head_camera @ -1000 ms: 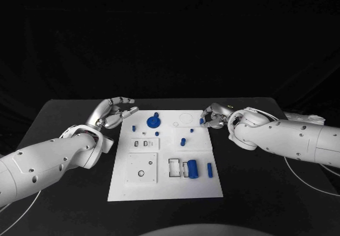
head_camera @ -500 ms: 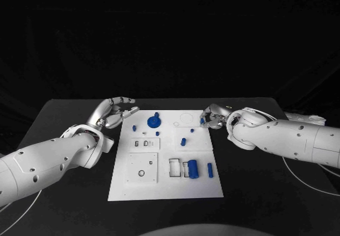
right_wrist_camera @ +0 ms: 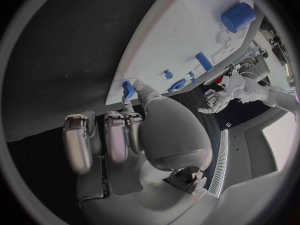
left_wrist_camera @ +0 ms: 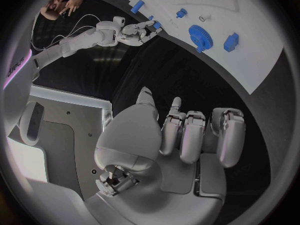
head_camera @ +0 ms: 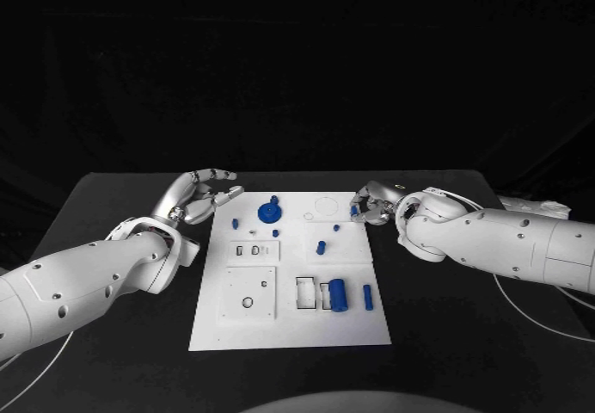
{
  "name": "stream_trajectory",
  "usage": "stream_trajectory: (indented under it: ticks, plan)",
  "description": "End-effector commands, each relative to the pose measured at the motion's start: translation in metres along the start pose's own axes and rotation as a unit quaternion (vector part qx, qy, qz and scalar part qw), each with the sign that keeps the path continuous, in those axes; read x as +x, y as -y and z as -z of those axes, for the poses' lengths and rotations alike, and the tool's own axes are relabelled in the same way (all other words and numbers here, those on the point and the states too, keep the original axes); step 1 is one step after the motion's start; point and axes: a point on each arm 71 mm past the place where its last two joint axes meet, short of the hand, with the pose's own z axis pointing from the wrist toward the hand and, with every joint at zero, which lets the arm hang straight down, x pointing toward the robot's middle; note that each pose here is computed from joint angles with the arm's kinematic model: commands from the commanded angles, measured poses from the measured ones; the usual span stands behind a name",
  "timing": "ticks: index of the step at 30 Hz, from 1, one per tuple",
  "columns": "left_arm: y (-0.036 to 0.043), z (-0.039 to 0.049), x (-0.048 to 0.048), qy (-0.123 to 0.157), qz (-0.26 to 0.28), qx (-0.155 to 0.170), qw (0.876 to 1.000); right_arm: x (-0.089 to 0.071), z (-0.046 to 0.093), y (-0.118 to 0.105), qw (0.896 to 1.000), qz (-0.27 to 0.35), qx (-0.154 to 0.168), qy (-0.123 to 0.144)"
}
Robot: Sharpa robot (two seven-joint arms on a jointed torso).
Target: Assemble the parts on the task board
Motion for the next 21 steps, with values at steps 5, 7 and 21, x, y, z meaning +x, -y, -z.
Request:
stream_trajectory:
  ticks: [5, 7, 21]
  plan:
    - [0.0019, -0.0003, 0.0008, -0.004, 0.002, 0.008, 1.0, 0.0004, -0.0005, -0.0011, 1.0, 0.007, 0.001, 0.005]
    - [0.0018, -0.0002, 0.0007, -0.003, 0.001, 0.008, 1.0, 0.0003, -0.0006, -0.0013, 1.0, 0.006, 0.0, 0.006]
    - [0.0023, -0.0007, 0.0017, -0.005, 0.002, 0.009, 1.0, 0.0007, -0.0006, -0.0004, 1.0, 0.008, 0.001, 0.006]
